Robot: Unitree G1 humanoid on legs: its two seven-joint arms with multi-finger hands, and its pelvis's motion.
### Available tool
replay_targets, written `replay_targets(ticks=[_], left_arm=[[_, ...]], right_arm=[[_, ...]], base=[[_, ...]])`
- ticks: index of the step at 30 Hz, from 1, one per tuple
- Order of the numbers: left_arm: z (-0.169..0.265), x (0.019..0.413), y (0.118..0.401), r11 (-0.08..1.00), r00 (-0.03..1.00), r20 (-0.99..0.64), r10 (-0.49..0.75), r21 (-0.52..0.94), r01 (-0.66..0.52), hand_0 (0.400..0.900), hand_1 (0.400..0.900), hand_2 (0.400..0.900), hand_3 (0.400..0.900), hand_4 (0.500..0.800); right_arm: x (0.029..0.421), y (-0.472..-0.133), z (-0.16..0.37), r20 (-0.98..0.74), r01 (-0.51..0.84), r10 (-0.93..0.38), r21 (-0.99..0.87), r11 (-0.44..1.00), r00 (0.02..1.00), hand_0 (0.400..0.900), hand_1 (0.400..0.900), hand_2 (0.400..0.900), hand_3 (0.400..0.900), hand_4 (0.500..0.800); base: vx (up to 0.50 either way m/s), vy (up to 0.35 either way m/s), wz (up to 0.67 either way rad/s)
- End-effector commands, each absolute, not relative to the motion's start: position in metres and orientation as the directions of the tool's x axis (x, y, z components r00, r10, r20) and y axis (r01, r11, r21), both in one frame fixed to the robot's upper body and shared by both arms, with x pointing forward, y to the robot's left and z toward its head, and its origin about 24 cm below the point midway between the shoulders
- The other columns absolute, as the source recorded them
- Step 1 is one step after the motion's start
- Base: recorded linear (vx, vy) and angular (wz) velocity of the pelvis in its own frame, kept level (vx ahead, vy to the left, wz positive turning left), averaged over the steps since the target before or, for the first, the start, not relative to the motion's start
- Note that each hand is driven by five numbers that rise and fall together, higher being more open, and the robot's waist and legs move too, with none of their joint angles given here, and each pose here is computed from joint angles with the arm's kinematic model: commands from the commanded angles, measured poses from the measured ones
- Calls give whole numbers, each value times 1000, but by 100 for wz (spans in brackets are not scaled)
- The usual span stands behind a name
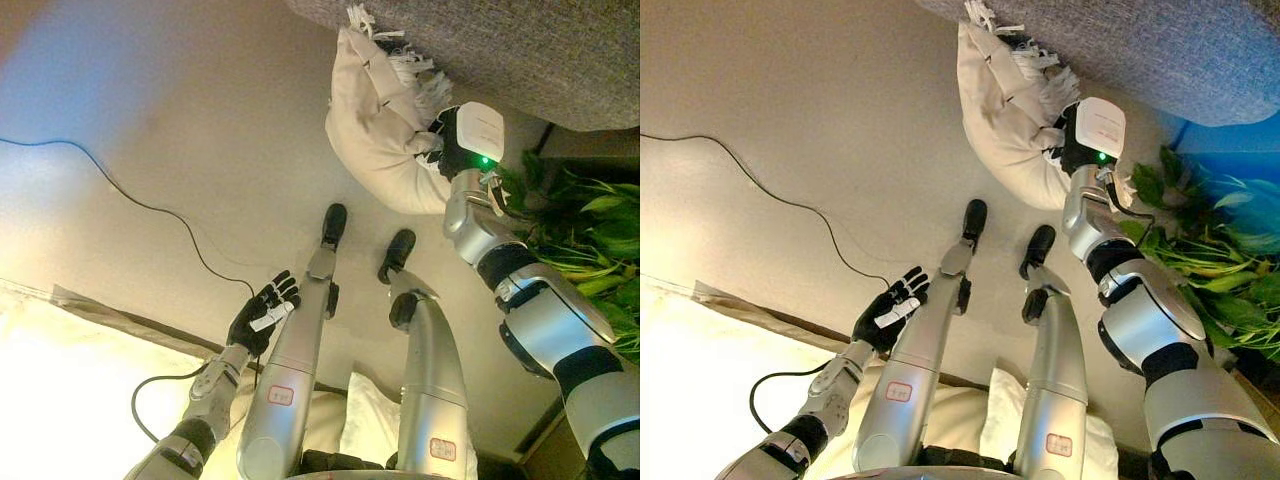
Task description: Pick up the pillow and put it on the sofa.
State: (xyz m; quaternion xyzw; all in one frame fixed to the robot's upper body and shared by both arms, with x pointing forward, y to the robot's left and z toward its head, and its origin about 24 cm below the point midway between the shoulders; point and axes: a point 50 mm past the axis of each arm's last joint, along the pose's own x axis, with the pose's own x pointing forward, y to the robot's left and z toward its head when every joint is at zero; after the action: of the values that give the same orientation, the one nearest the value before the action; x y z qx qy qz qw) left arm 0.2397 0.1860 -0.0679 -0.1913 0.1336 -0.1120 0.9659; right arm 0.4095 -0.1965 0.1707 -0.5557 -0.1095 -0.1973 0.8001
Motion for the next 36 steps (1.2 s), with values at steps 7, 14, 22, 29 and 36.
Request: replay_targets(ticks=[7, 14, 22, 29, 36], left_arm=[[-97, 194, 187, 911, 884, -366, -291, -389, 139, 900, 900, 900, 900, 800], [-96, 197, 206, 943, 856, -459, -237, -322, 88, 900, 900, 900, 900, 800], [-116, 165, 225, 956, 790, -594, -151, -290, -35, 900, 900, 900, 900, 800], [-134, 133, 223, 952, 695, -708, -129, -284, -112, 900, 900, 900, 900, 800], [-144, 112, 231, 943, 618, -779, -103, -274, -187, 900, 900, 900, 900, 800]], right_arm=[[393, -181, 187, 564, 502, 51, -770, 393, 824, 400, 400, 400, 400, 500], [370, -179, 175, 529, 434, 152, -802, 410, 835, 400, 400, 400, 400, 500], [332, -185, 193, 524, 389, 311, -828, 405, 793, 400, 400, 400, 400, 500], [319, -204, 240, 551, 435, 319, -822, 368, 771, 400, 400, 400, 400, 500], [338, -217, 290, 595, 521, 240, -796, 309, 767, 400, 400, 400, 400, 500]], base=[[-30, 2, -21], [61, -77, -5], [189, -50, -4], [190, 34, 5], [97, 46, 14]])
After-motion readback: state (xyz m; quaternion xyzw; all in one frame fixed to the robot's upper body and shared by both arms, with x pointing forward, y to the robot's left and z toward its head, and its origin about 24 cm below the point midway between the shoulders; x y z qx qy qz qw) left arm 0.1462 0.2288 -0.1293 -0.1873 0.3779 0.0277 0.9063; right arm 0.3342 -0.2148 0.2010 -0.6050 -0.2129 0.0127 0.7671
